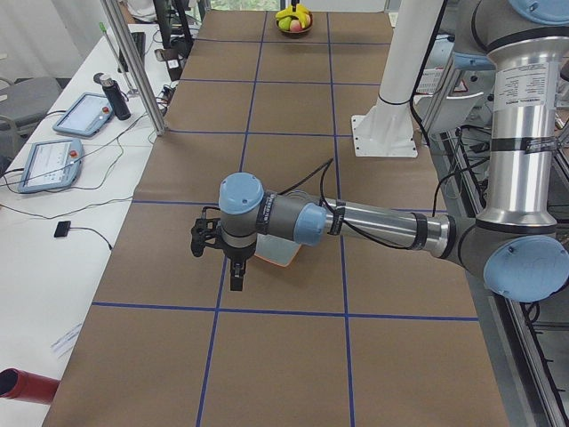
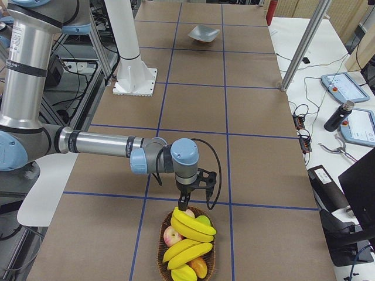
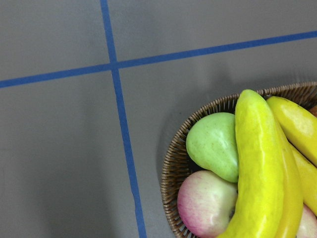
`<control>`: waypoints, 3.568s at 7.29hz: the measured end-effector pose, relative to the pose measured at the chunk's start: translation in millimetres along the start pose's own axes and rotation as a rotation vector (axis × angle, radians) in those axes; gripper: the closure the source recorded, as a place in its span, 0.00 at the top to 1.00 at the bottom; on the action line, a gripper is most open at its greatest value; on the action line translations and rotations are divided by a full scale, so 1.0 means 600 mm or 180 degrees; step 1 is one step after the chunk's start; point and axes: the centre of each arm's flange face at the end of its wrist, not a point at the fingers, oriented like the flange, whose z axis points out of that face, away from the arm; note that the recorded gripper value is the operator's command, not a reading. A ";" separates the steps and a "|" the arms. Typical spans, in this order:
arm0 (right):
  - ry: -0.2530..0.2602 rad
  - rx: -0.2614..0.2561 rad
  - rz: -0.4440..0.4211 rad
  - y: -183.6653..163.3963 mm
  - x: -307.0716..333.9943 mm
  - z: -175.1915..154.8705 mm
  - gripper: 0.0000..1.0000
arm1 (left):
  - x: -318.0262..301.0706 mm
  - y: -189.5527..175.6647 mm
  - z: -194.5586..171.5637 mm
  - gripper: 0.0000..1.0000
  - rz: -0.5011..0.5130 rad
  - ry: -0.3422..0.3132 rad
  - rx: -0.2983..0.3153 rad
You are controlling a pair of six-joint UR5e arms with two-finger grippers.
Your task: Transfer all bananas from basket to plate
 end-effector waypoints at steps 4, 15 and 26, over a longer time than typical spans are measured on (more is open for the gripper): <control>0.0119 -0.0035 0.0450 -0.009 0.033 0.034 0.97 | 0.001 0.017 -0.005 1.00 0.0047 0.0011 0.0054; 0.0245 -0.0041 0.0623 -0.025 0.076 0.086 0.81 | 0.018 0.019 -0.028 1.00 0.0100 0.0045 0.0131; -0.0080 0.0258 0.0467 -0.042 0.009 -0.014 0.00 | 0.022 0.018 -0.032 1.00 0.0066 0.0049 0.0143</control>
